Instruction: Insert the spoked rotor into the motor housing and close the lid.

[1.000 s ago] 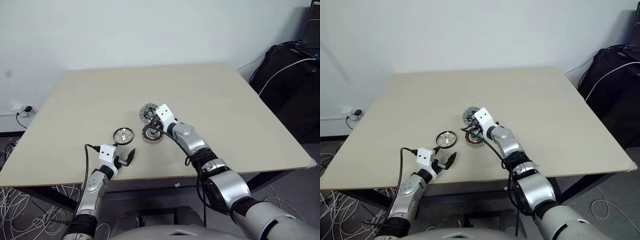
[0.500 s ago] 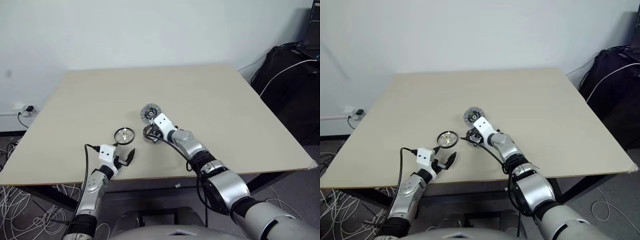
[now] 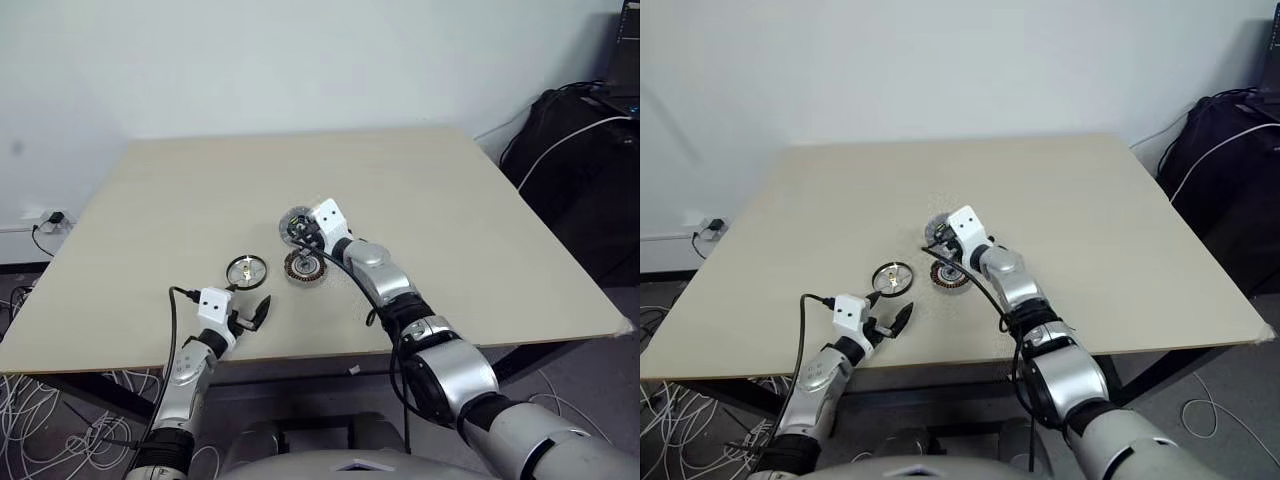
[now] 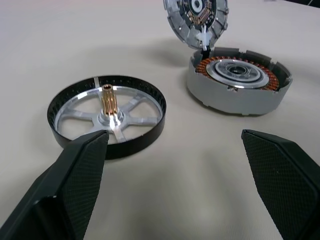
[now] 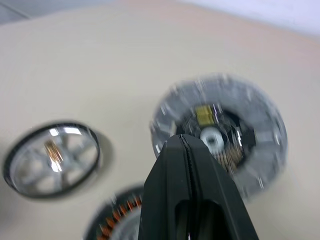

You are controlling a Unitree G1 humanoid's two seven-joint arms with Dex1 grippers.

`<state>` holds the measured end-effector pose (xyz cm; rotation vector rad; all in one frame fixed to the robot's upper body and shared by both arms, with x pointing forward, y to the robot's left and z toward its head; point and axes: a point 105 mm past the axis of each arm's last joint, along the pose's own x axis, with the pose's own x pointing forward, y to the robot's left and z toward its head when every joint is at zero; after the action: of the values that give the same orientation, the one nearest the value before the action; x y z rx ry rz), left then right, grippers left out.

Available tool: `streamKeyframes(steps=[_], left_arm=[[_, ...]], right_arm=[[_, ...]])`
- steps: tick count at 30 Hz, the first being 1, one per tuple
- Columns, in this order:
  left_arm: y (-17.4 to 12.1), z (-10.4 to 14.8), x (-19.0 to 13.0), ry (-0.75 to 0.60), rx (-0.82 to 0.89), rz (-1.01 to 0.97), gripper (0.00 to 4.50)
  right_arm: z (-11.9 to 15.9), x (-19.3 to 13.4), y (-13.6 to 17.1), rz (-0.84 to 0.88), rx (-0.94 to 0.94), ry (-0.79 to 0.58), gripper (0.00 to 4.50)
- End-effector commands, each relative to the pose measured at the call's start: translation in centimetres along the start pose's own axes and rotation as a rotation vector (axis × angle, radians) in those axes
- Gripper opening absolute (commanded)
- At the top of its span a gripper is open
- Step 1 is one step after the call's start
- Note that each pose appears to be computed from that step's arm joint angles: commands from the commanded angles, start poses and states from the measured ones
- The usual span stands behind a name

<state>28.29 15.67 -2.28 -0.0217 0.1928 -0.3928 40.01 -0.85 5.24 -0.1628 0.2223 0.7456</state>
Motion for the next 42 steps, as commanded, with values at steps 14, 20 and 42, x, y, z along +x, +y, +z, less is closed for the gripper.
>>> streamKeyframes(steps=[14, 20, 42], left_arm=[[-0.2, 2.5, 0.1, -0.058, 0.013, 0.005, 4.5], [-0.3, 2.7, 0.2, -0.056, 0.015, -0.006, 4.5], [-0.2, 2.7, 0.1, -0.059, 0.015, 0.008, 4.5]], right_arm=[[-7.1, -1.6, 0.1, 0.008, -0.063, 0.278, 0.02], [-1.3, -0.4, 0.0, 0.012, -0.027, 0.048, 0.02], [-8.2, -2.3, -1.5, -0.058, -0.088, 0.309, 0.02]])
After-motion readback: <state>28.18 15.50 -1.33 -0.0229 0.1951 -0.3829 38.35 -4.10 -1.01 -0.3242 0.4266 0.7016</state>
